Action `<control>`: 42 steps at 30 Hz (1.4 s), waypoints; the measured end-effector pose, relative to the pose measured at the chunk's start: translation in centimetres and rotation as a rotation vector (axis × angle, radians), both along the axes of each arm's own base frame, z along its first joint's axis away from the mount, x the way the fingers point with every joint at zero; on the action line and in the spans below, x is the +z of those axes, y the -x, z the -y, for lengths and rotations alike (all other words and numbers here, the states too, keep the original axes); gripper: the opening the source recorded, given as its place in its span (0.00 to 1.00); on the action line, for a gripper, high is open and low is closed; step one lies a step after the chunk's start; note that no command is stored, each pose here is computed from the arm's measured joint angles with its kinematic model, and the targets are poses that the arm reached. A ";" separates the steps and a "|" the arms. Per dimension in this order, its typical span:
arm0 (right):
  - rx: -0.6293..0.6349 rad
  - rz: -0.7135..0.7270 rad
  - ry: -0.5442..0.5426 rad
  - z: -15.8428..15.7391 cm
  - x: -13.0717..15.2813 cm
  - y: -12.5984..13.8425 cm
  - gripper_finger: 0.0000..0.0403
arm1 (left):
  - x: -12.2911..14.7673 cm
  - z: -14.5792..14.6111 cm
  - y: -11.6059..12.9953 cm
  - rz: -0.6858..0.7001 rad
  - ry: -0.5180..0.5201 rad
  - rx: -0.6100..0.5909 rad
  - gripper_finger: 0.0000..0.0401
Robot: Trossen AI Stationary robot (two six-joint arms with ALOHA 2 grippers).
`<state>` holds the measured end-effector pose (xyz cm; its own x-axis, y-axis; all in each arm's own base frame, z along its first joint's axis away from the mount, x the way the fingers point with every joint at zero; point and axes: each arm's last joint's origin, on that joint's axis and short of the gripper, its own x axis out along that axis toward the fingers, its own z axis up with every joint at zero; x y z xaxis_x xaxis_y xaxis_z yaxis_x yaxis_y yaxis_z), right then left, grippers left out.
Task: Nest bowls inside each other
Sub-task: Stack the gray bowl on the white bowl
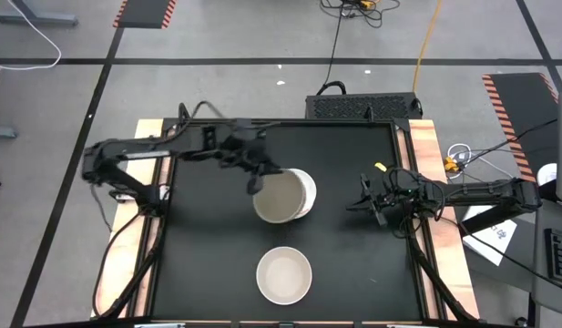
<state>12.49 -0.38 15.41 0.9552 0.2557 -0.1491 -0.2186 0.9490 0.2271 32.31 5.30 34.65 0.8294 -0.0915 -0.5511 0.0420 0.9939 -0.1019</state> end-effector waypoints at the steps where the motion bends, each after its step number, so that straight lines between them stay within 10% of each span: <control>1: 0.000 -0.003 0.002 0.0 0.0 0.0 0.00 | 0.2 -0.4 -0.8 -0.016 0.007 0.002 0.01; 15: 0.001 -0.019 0.004 0.0 -0.2 0.0 0.00 | -1.4 -4.7 -8.1 -0.383 0.034 0.112 0.01; 42: 0.000 -0.042 -0.002 0.0 -0.4 0.1 0.00 | -7.2 -3.3 -9.5 -0.495 0.075 0.101 0.01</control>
